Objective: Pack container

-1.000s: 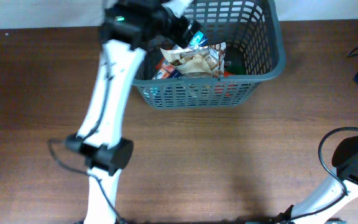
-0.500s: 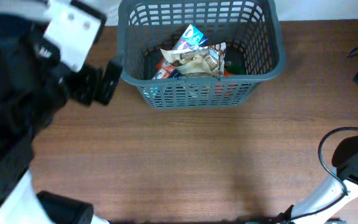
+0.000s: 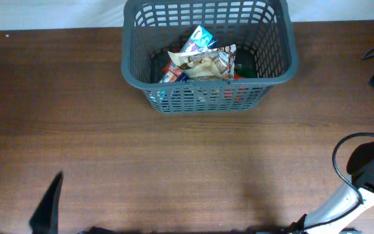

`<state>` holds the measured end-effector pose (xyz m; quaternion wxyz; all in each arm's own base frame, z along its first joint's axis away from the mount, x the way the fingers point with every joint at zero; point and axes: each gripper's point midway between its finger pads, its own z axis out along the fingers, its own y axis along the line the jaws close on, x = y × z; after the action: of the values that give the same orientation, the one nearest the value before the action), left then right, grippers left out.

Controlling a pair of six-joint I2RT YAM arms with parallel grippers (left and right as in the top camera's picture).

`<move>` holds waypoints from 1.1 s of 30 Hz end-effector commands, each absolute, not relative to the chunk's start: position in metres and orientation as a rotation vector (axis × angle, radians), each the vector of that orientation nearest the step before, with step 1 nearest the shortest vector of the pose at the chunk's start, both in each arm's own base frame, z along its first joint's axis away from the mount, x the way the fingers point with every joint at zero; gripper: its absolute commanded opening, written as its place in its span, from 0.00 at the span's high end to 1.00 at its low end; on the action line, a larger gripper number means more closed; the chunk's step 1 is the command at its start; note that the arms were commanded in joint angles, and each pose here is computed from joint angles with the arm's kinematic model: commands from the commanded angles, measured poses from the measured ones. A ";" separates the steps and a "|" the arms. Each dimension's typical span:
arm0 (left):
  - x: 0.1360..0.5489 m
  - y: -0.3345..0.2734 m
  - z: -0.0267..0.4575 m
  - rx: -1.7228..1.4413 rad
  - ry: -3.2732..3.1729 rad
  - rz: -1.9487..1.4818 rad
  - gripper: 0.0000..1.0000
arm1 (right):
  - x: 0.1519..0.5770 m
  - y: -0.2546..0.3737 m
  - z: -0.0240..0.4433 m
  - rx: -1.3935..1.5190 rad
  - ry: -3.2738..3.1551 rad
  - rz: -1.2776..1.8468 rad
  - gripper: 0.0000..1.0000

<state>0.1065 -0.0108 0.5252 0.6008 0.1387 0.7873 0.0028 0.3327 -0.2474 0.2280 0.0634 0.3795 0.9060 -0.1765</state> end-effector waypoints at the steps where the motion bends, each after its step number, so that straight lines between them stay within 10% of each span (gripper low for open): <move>1: 0.111 -0.005 0.476 0.231 1.989 -0.001 0.01 | 0.332 -0.248 0.227 1.167 2.729 -0.534 0.01; 18: 0.178 -0.047 0.322 -0.044 2.373 -0.249 0.01 | 0.332 -0.249 0.227 1.167 2.729 -0.534 0.01; 33: 0.167 -0.057 0.299 -0.025 2.494 -0.307 0.01 | 0.332 -0.249 0.227 1.167 2.729 -0.534 0.01</move>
<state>0.1599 -0.0589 0.2961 0.2930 -0.0005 0.9484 -0.1209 0.3329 -0.2474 0.2279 0.0636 0.3795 0.9060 -0.1763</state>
